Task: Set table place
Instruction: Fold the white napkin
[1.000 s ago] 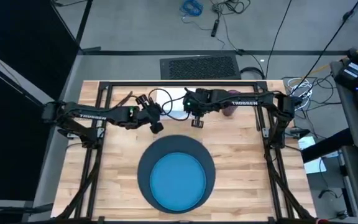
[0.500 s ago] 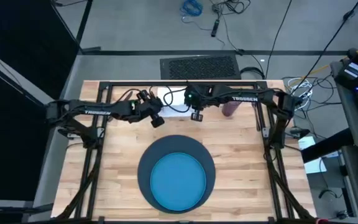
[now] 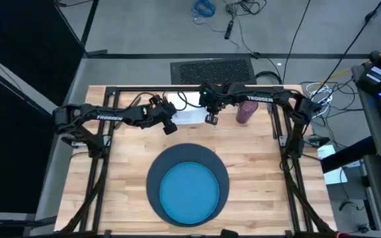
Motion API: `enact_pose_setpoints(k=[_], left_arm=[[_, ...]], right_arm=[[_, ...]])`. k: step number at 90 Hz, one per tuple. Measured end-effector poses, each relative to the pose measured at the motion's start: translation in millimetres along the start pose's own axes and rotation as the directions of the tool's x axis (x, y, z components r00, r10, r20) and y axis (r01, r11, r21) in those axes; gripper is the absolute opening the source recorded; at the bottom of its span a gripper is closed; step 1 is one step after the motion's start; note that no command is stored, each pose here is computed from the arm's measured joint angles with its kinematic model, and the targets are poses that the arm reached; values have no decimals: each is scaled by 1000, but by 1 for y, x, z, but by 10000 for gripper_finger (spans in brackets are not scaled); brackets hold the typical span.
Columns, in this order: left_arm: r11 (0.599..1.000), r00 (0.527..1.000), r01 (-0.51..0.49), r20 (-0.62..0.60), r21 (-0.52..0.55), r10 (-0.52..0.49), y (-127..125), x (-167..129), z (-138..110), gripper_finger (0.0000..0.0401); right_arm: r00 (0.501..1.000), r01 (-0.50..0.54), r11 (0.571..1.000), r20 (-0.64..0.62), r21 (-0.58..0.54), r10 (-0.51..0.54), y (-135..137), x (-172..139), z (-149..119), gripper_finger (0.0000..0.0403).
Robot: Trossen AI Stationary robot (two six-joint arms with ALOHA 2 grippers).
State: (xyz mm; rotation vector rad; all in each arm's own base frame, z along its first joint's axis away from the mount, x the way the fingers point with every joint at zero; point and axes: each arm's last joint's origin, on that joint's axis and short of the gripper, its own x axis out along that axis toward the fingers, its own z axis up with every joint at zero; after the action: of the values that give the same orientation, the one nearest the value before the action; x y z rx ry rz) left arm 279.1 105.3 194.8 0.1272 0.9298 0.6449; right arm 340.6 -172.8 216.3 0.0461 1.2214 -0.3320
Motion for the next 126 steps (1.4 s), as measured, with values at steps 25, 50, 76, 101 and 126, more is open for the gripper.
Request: enact_pose_setpoints(k=[25,50,76,101,126], left_arm=[[1000,1000,18,0,-13,-18,9,4,-1,0],[999,999,42,-19,-34,-43,12,22,-4,0],[999,1000,31,-6,-41,-31,14,35,-5,0],[992,996,94,-7,-82,-95,22,39,-7,0],[978,988,150,-3,-142,-152,31,49,-11,0]], right_arm=[[1000,18,1000,6,6,-18,-6,22,3,0],[999,32,999,15,18,-32,-11,22,3,0],[999,28,999,16,28,-29,-15,27,2,0],[999,-46,997,0,66,46,-24,42,-3,0],[999,-41,996,21,74,39,-26,42,-1,0]])
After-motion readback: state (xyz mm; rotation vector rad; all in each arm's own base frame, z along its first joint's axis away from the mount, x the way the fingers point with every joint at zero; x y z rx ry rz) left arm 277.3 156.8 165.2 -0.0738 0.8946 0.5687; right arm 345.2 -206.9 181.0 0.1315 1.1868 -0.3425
